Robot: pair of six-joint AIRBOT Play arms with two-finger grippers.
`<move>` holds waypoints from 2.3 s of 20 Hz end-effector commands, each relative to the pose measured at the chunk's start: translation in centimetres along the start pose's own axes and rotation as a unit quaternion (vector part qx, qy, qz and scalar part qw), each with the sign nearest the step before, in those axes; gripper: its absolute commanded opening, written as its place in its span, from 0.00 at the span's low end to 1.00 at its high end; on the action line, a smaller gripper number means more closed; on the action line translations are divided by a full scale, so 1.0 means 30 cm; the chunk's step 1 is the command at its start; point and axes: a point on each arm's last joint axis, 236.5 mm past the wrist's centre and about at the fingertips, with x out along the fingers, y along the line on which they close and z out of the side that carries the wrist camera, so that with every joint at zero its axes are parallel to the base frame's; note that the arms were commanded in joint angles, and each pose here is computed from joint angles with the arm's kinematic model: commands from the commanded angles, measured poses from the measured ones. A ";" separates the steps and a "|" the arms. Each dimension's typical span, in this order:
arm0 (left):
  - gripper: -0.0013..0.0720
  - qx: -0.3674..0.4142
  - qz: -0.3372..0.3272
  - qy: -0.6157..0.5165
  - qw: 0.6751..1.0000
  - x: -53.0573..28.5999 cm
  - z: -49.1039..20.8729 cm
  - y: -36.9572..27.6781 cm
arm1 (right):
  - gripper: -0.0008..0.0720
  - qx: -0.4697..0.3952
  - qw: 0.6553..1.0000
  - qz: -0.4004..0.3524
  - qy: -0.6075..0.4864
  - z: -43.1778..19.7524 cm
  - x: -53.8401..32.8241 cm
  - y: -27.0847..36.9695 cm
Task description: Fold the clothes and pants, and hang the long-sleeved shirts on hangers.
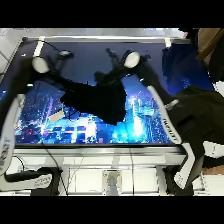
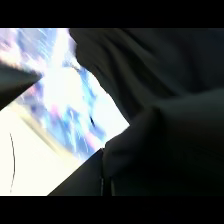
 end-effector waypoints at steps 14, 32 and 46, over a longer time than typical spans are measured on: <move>0.04 -0.084 0.074 -0.037 0.993 -0.302 -0.114 0.249 | 0.71 -0.043 0.996 -0.080 0.006 0.063 -0.144 -0.291; 0.04 -0.086 0.067 -0.019 0.994 -0.299 -0.142 0.235 | 0.83 0.223 0.968 -0.009 0.112 -0.264 0.152 -0.612; 0.04 -0.086 0.067 -0.019 0.994 -0.299 -0.142 0.236 | 0.02 0.200 0.966 0.162 0.003 0.015 0.111 -0.322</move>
